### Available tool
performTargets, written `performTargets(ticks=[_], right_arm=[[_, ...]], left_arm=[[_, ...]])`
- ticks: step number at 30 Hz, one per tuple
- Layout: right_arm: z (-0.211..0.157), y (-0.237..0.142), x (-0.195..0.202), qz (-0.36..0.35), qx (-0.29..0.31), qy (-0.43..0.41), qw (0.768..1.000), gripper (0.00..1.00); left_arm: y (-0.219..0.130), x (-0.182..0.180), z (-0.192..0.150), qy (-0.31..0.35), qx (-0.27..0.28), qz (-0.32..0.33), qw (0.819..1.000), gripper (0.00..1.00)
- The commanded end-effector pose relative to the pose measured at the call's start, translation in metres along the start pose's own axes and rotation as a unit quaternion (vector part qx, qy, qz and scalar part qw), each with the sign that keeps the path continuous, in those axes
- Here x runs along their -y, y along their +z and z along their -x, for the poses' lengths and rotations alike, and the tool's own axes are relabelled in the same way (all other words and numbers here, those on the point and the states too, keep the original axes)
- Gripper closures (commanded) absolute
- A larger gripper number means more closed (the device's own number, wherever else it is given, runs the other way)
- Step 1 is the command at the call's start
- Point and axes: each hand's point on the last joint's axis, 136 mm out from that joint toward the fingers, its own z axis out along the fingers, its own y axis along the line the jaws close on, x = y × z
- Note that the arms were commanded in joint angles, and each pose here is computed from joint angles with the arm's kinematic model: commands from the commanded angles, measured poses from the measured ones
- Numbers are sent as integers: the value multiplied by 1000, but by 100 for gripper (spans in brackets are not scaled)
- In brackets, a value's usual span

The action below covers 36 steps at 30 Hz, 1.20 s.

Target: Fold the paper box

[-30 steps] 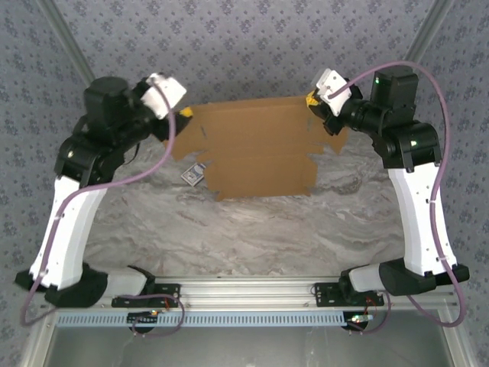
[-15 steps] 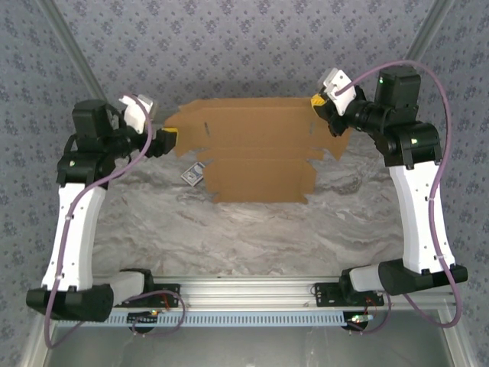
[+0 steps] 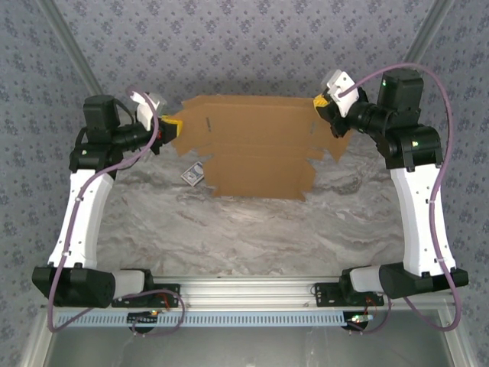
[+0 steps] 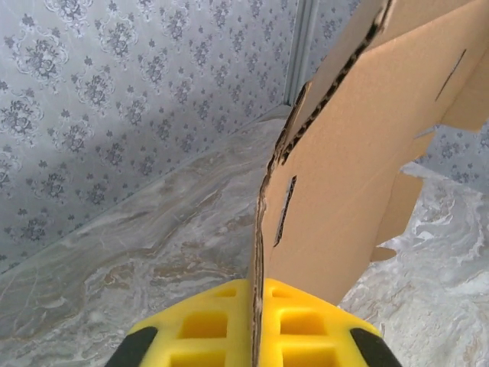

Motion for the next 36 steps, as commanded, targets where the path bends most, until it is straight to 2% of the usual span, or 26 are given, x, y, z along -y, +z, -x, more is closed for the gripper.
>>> performTargets(ticks=[1,7,9,12,17,22,29,36], right_arm=[[11,-8,-3,-1,23,-15,1000,100],[14,-11,-7,0,27,-36,999,49],[20,-13,-8,1,36,-44,998,39],[30,-13,-10,5,45,-51,998,30],[45,-12,-19,27,47,-67,996,23],[48,-6,-40,76,37,-69,994,21],[40,1,-58,134,20,-42,990,30],[41,1,-67,167,19,-21,986,28]], left_arm=[[-10,11,30,44,28,-17,999,100],[-17,18,39,68,23,-20,997,100],[-18,20,39,72,20,-25,997,100],[-18,22,40,75,17,-29,997,100],[-17,22,39,81,11,-29,996,100],[-14,22,37,82,5,-26,996,100],[-10,19,37,77,-8,-22,997,100],[-9,16,37,77,-15,-10,997,100]])
